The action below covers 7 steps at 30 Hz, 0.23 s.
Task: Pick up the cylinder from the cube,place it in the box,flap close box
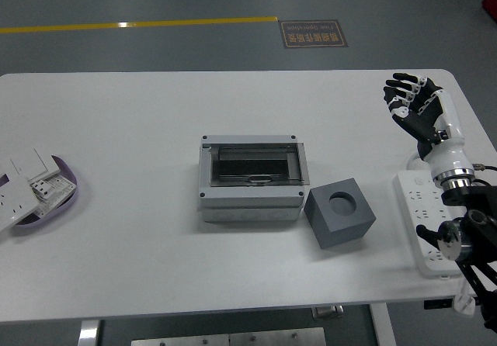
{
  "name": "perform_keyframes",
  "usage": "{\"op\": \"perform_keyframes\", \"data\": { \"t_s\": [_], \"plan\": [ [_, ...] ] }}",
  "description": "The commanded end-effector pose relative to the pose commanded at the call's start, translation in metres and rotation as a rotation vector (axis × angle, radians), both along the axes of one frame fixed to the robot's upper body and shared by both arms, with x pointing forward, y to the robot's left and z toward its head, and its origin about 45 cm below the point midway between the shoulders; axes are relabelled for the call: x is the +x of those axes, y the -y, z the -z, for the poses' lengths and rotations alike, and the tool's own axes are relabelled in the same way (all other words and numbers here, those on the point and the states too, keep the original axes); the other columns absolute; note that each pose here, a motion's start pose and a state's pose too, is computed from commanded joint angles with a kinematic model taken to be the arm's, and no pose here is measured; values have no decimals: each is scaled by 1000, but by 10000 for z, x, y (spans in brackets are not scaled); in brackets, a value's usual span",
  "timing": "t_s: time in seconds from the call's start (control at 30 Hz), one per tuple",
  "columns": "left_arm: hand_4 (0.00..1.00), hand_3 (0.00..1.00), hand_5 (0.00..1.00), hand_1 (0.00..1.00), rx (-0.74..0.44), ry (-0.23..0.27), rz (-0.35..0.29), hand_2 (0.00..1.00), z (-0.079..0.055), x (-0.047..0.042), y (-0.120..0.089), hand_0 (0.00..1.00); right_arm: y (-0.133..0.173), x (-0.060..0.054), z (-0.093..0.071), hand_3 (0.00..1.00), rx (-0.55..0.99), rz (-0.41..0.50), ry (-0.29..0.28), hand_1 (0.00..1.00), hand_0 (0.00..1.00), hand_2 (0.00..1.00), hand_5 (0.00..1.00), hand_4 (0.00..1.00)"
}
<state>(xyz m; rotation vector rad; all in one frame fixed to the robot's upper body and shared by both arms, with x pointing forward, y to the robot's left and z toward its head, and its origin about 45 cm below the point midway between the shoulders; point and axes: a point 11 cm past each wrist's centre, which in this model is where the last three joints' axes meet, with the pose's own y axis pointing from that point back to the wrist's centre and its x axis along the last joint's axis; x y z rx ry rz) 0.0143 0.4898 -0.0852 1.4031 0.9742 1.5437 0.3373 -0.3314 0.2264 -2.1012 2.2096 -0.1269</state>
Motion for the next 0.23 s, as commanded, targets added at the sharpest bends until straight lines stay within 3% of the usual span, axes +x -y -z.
{"op": "perform_keyframes", "data": {
  "t_s": [0.23],
  "plan": [
    [699,638,216,628,2,-3,-2,619,-3,-20,-9,594,13,-4,8,563,2,5,-1,608,621,580,2,646]
  ]
}}
